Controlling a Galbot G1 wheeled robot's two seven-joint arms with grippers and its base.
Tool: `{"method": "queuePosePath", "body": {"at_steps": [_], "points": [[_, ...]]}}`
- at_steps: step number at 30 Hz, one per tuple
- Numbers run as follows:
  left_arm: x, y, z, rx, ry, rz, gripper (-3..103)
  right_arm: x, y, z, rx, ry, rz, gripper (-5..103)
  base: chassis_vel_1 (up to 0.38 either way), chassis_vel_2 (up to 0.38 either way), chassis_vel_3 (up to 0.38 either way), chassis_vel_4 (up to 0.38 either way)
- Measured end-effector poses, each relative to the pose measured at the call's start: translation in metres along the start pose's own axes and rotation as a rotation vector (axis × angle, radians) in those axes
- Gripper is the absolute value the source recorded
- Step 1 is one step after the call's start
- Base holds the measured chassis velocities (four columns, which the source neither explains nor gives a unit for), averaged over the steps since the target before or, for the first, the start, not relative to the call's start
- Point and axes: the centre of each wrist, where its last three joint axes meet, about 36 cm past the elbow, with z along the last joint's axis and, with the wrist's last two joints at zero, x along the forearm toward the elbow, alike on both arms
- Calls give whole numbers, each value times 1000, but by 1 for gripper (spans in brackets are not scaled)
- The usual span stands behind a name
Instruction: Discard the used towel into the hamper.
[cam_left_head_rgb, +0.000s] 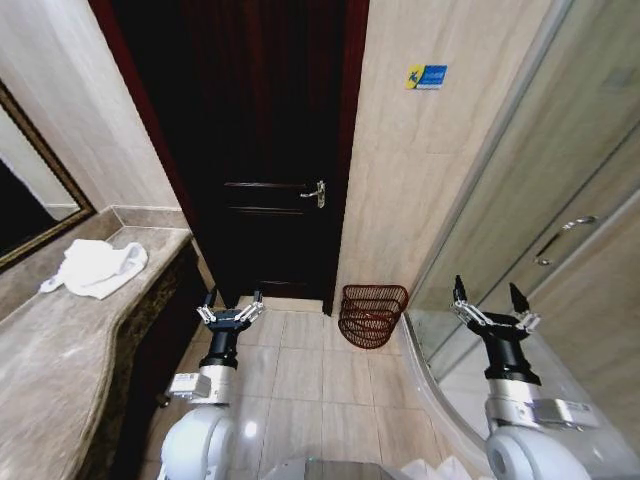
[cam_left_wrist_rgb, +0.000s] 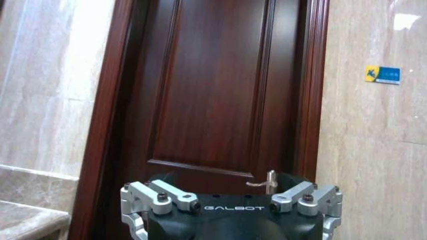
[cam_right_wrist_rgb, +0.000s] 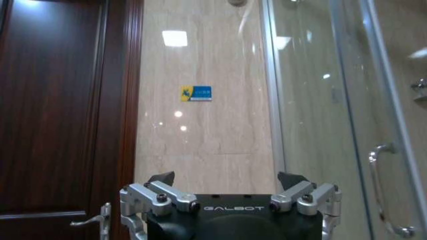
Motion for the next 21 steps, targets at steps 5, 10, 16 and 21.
{"method": "queuePosePath", "body": {"at_steps": [5,10,16,21], "points": [[0,0,0,-1,0,-1,100,0,0,1,-1,0,0,100,-142,149,158,-144],[0,1,0,-2,-1,-2,98,0,0,3,1,0,0,100,-137,138,143,-141],[-1,3,0,-2,-2,-6,100,-3,1,7,1,-31,15,100,-157,150,148,-144],[-1,3,3,-1,5,-9,100,-4,0,12,9,-59,25,100,-61,97,83,-65]]}}
